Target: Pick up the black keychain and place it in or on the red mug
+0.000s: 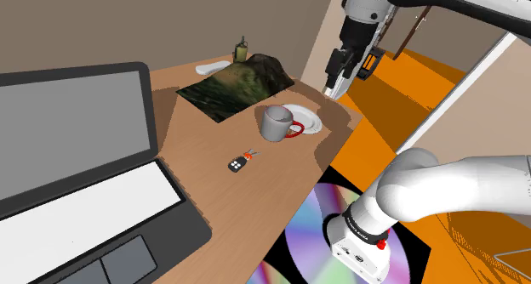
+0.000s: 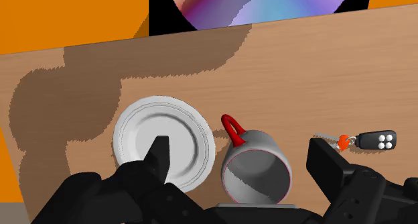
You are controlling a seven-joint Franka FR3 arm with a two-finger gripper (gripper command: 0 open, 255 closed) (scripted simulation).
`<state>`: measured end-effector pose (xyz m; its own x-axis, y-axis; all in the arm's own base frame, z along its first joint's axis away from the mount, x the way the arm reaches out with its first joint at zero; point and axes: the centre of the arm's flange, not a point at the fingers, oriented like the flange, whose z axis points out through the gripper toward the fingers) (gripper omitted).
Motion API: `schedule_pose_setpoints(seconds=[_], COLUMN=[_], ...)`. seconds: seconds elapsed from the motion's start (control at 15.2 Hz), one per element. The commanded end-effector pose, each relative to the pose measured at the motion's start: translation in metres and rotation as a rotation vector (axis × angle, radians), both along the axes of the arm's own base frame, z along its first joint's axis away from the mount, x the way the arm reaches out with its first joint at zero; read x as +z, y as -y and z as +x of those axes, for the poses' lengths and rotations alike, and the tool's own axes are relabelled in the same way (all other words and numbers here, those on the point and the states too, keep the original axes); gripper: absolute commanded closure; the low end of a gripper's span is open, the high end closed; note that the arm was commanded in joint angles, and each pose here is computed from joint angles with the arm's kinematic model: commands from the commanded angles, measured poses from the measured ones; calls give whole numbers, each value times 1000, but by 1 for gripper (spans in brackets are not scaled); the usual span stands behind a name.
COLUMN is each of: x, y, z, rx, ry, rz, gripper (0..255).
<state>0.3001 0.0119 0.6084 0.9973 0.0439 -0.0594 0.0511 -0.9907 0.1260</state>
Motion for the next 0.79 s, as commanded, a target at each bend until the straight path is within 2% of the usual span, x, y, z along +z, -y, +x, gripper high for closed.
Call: schedule_pose_setpoints(seconds=[0.0, 0.73], x=[0, -100], y=[0, -94], z=[0, 8], rx=[0, -188], ry=[0, 44], rz=[0, 51], gripper=[0, 0])
